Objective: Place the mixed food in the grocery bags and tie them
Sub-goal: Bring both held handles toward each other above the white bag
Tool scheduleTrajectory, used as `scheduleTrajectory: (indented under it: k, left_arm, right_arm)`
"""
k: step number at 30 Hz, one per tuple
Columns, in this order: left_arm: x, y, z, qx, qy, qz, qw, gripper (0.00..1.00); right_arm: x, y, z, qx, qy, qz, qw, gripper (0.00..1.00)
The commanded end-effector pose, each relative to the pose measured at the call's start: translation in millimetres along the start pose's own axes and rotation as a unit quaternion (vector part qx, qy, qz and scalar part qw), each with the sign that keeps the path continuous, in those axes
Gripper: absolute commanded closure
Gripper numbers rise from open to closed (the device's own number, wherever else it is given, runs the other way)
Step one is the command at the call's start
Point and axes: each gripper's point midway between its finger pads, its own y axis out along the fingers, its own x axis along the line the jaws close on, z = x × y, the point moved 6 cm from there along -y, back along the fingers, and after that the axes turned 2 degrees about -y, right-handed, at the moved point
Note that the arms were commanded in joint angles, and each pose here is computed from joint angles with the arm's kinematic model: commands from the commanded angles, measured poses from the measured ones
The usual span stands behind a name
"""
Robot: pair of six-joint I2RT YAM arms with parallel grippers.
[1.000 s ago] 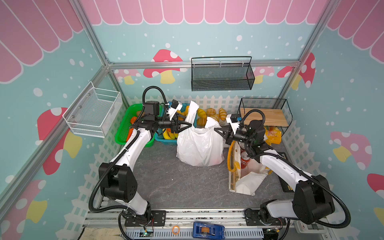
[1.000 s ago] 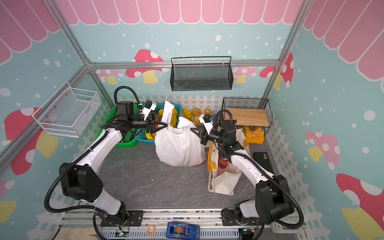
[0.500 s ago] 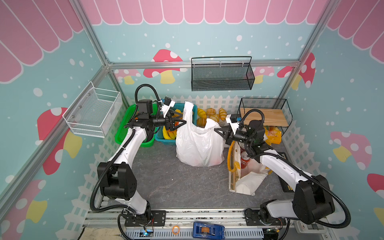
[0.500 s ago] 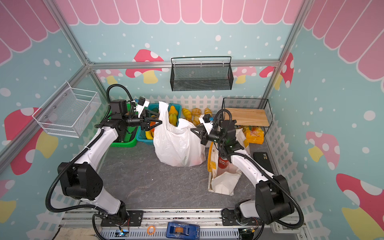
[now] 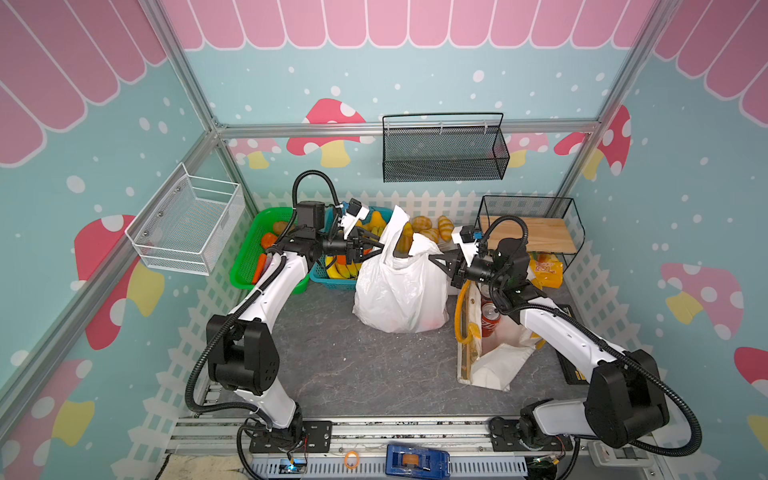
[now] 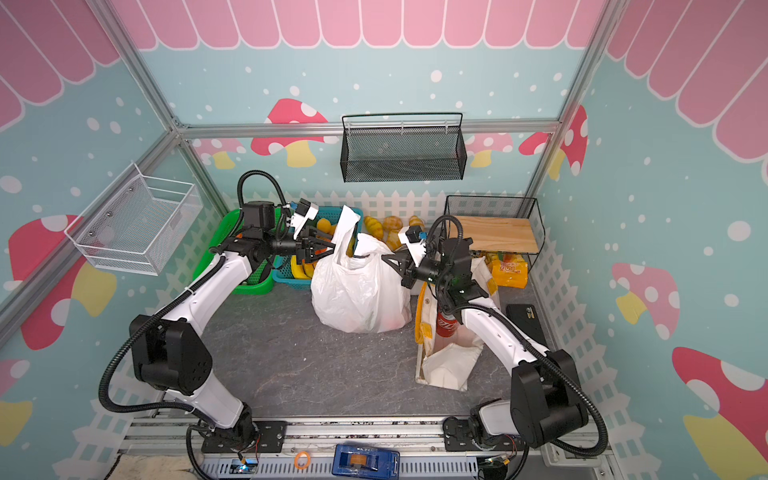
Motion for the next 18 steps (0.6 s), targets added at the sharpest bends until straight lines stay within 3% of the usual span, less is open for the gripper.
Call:
scheduleTrajectory:
  k: [1, 5, 11, 15, 18]
  left_arm:
    - [-17, -6, -8, -0.005, 0.053, -0.015, 0.998, 0.8]
    - [-37, -8, -6, 0.002, 0.091, -0.042, 0.995, 1.0]
    - [-60, 14, 12, 0.096, 0.193, -0.085, 0.973, 1.0]
    - [-69, 34, 20, 0.174, 0.251, -0.096, 0.948, 1.0]
    - [-79, 48, 20, 0.195, 0.279, -0.085, 0.936, 1.0]
  right_arm:
    - [-18, 1, -7, 0.0, 0.067, 0.032, 0.997, 1.0]
    - [-29, -3, -4, -0.007, 0.14, 0.056, 0.989, 1.0]
    - [-32, 1, 0, -0.004, 0.201, 0.055, 0.978, 1.0]
    - [-33, 2, 7, 0.011, 0.209, 0.056, 0.976, 1.0]
    - [-34, 3, 11, 0.018, 0.212, 0.058, 0.975, 1.0]
